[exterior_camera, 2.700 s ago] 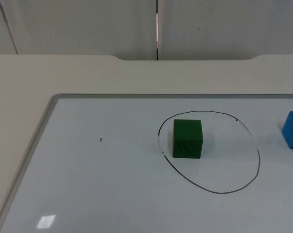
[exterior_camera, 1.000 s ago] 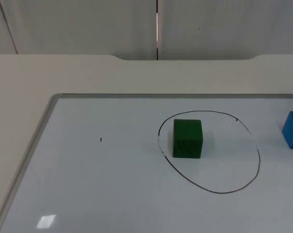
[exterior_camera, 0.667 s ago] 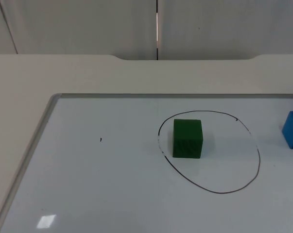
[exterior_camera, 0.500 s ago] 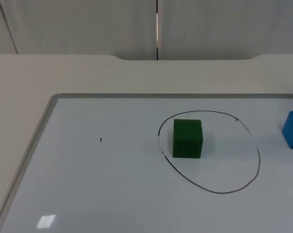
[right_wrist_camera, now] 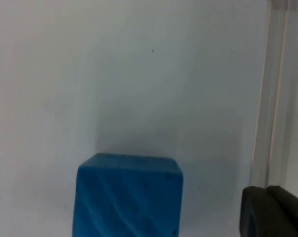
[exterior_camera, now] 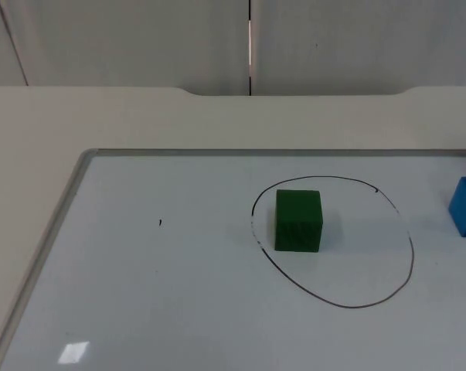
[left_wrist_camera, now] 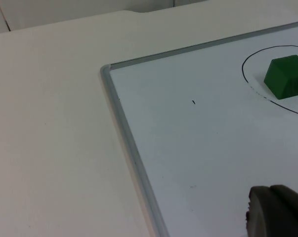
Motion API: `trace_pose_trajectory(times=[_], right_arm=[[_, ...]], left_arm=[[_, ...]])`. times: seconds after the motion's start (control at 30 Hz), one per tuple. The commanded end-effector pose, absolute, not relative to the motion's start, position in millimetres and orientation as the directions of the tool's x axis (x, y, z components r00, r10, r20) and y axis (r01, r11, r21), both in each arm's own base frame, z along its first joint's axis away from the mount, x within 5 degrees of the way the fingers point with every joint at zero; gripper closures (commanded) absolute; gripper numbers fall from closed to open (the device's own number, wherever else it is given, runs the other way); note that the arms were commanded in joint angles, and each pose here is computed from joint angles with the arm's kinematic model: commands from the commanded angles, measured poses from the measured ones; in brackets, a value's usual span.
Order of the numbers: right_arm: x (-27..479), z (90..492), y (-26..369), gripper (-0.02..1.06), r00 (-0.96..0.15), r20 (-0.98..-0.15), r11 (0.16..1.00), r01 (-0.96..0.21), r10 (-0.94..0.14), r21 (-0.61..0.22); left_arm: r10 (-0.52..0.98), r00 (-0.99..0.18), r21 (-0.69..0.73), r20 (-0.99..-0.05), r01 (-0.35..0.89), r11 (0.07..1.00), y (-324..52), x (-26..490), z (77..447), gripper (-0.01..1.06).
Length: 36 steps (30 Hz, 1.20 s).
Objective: Push the two cubes into the marked area.
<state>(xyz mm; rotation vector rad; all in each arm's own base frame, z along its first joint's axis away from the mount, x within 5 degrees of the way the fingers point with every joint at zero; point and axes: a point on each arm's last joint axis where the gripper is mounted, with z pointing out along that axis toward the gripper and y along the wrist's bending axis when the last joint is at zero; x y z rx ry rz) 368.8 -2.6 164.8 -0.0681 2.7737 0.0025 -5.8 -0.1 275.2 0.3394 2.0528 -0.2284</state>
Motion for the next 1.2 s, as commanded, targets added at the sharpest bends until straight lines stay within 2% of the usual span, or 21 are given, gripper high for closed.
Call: trace_pose_trajectory(times=[0.0, 0.17, 0.43, 0.67, 0.9, 1.17], right_arm=[[375, 158, -4, 1.04, -0.938, -0.343, 0.998, -0.055, -0.055, -0.007], [378, 138, -4, 1.04, -0.952, -0.297, 0.998, -0.068, -0.067, -0.008], [381, 120, -1, 1.04, -0.957, -0.283, 0.998, -0.062, -0.056, 0.012], [382, 119, 4, 1.04, -0.954, -0.296, 0.994, -0.079, -0.055, 0.071], [381, 119, 12, 1.04, -0.957, -0.279, 0.992, -0.105, -0.08, 0.075], [381, 119, 35, 1.04, -0.943, -0.299, 0.983, -0.172, -0.145, 0.068]], left_arm=[[0.137, -0.452, -0.025, -0.882, 0.335, 0.942, -1, -5, 275, 1.05], [0.137, -0.452, -0.025, -0.882, 0.335, 0.942, -1, -5, 275, 1.05], [0.137, -0.452, -0.025, -0.882, 0.335, 0.942, -1, -5, 275, 1.05], [0.137, -0.452, -0.025, -0.882, 0.335, 0.942, -1, -5, 275, 1.05], [0.137, -0.452, -0.025, -0.882, 0.335, 0.942, -1, -5, 275, 1.05], [0.137, -0.452, -0.025, -0.882, 0.335, 0.942, -1, -5, 275, 1.05]])
